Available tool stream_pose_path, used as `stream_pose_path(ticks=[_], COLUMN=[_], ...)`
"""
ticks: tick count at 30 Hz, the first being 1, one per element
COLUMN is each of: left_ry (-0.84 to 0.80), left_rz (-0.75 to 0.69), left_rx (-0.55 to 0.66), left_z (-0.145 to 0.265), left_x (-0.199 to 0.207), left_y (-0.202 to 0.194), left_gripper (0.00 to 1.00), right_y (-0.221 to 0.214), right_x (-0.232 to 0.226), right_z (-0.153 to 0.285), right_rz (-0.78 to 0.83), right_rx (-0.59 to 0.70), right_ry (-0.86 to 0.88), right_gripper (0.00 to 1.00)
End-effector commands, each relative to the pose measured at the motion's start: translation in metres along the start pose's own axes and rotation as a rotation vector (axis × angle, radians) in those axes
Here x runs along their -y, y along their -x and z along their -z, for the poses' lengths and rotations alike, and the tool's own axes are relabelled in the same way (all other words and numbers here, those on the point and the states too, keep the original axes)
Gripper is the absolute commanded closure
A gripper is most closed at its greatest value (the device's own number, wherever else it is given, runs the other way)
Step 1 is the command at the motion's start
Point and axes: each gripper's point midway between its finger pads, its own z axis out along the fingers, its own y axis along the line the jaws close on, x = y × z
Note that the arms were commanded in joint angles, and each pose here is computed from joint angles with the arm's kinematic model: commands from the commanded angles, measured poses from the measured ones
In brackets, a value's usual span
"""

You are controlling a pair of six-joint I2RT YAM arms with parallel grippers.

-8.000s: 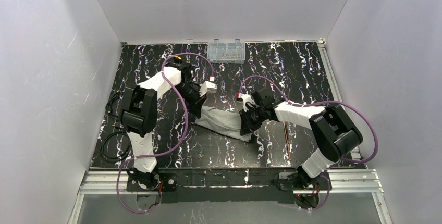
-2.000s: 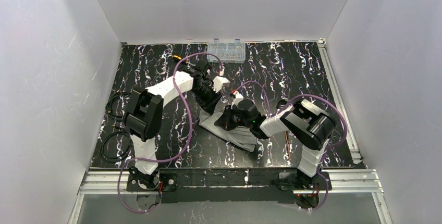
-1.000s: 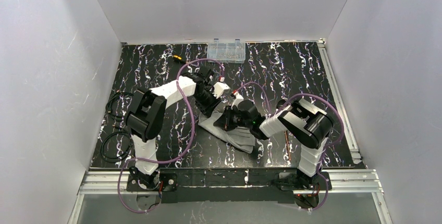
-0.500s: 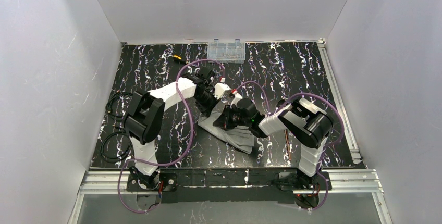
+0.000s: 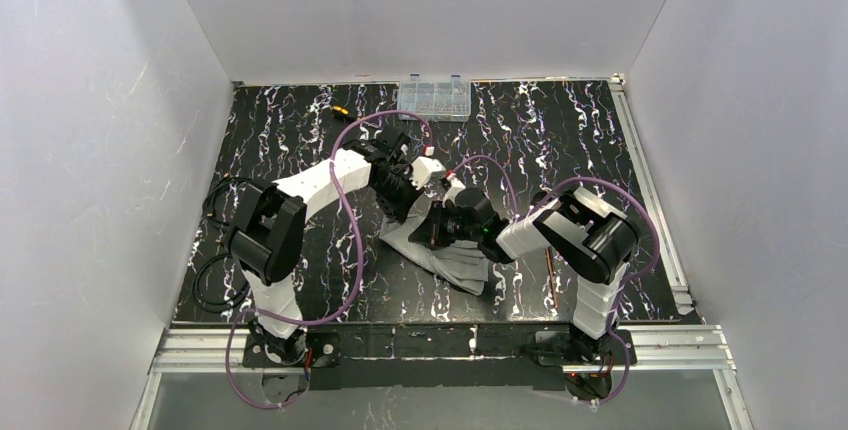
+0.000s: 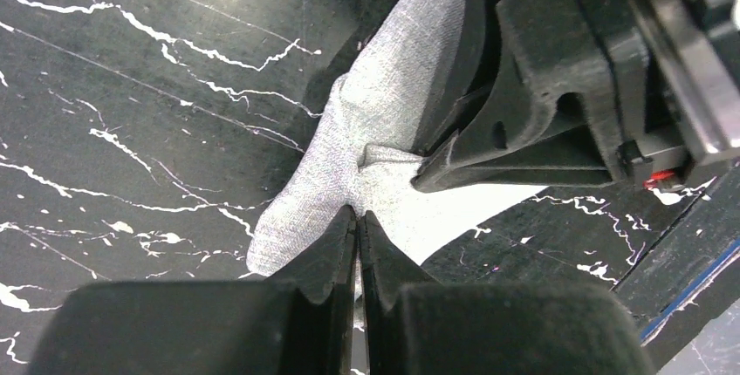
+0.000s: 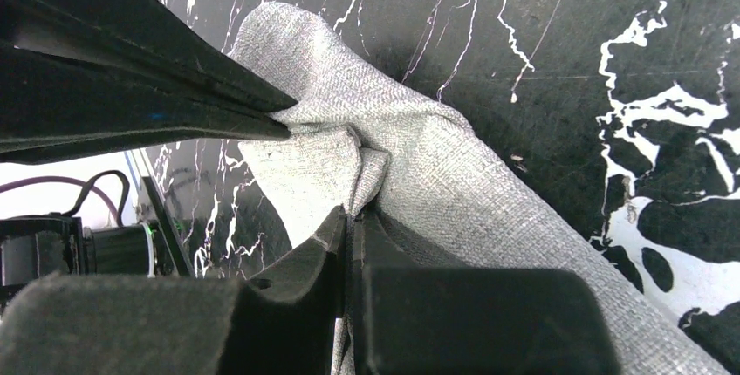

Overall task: Fold the napkin into a case and place the utensils inside
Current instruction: Grasp the top corner of the smaller rectangle folded napkin from the folded napkin.

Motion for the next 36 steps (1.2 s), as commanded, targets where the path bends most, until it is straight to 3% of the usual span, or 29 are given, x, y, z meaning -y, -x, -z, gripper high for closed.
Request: stream_pose_path(ticks=[1, 9, 22, 29, 36], left_ry=[-0.075, -0.084, -0.051, -0.026, -0.017], left_rz=[-0.028, -0.031, -0.037, -0.063, -0.077], left_rx=[0.033, 0.005, 0.017, 0.044, 0.057], left_z=[0.011, 0.005, 0.000, 0.004, 0.007], left_x=[0.019, 0.019, 0.008, 0.005, 0.004], left_y=[0.004, -0.005, -0.013, -0.012, -0.009], left_gripper=[1.00, 1.00, 1.00, 1.00, 1.00], right_y=[-0.023, 0.007, 0.019, 0.035, 0.035], right_x=[0.023, 0.002, -0.034, -0.021, -0.013], right_z=[0.007, 0.008, 0.007, 0.008, 0.005], right_rz=[0.016, 0.137, 0.050, -0.024, 0.004], right_rx=[-0.110, -0.157, -0.130, -0.100, -0.141], right_ry=[-0.089, -0.023, 0.230, 0.213, 0.164], right_gripper=[0.99, 0.99, 0.99, 0.99, 0.99])
